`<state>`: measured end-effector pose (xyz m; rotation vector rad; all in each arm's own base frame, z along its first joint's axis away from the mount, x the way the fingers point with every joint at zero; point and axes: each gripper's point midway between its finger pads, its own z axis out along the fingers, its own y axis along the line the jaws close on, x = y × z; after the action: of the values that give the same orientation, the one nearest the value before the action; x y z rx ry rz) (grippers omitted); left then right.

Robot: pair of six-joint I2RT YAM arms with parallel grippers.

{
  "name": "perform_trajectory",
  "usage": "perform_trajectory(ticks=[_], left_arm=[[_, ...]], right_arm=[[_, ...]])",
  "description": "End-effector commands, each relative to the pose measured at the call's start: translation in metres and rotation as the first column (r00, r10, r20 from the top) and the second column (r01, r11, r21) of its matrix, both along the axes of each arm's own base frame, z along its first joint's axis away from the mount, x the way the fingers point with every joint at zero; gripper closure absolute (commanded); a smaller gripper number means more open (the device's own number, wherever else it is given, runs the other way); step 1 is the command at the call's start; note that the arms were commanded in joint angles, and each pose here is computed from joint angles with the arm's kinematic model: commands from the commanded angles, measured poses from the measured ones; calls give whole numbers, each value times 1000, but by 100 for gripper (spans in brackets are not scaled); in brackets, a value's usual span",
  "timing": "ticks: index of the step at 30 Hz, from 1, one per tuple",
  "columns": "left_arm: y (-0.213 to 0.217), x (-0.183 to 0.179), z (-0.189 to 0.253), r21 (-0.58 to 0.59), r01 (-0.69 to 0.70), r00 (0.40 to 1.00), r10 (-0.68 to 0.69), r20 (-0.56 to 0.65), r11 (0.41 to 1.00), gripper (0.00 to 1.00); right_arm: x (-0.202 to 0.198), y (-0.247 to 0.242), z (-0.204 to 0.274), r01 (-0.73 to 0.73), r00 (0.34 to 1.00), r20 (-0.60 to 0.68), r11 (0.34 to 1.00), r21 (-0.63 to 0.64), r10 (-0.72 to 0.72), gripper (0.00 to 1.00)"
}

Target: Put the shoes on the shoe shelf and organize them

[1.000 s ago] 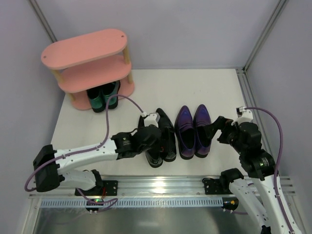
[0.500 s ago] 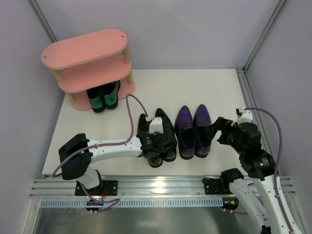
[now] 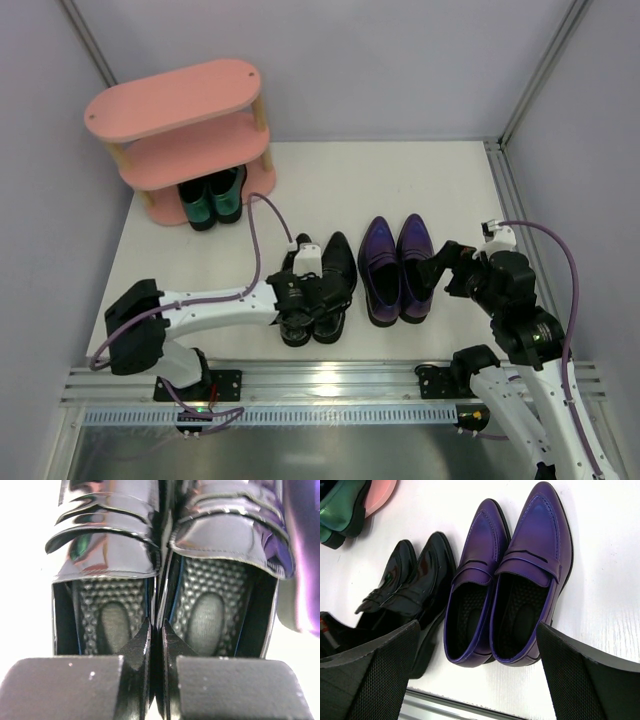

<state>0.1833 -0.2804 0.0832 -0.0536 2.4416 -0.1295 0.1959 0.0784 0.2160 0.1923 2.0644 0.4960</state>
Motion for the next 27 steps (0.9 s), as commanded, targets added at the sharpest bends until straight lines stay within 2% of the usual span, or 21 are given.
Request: perform_trajectory(ticks=[1,5,8,9,14,17,20,21,26,27], left_arm=[[40,11,58,16,-51,987,48,153,999,100],[59,9,95,-5,-35,978,35,207,999,100],[74,10,136,-28,-40,965,46,259,999,100],[80,13,163,-61,-52,951,68,303,997,100],[130,16,213,-8,-126,907,119,403,992,100],[151,25,231,-13,-172,889,161,428,985,100],[158,35,233,4,-169,902,153,405,986,100],[166,46,236,-14,-211,891,198,409,977,100],[189,74,244,36,-255,892,221,394,966,100],[188,80,252,11,-250,886,225,405,968,100]], right_arm=[[1,4,10,-32,999,42,999,1,32,3],[2,6,12,-41,998,45,999,3,41,3],[2,7,14,-50,998,49,999,5,49,3],[2,8,14,-53,997,50,999,4,53,3],[2,10,21,-65,996,59,998,7,64,3],[3,12,28,-77,995,68,997,10,76,3],[6,14,36,-87,993,76,996,7,87,3],[7,14,39,-92,992,81,996,0,92,3],[13,16,50,-106,991,81,994,-18,107,3],[13,16,53,-109,990,82,994,-18,111,2]])
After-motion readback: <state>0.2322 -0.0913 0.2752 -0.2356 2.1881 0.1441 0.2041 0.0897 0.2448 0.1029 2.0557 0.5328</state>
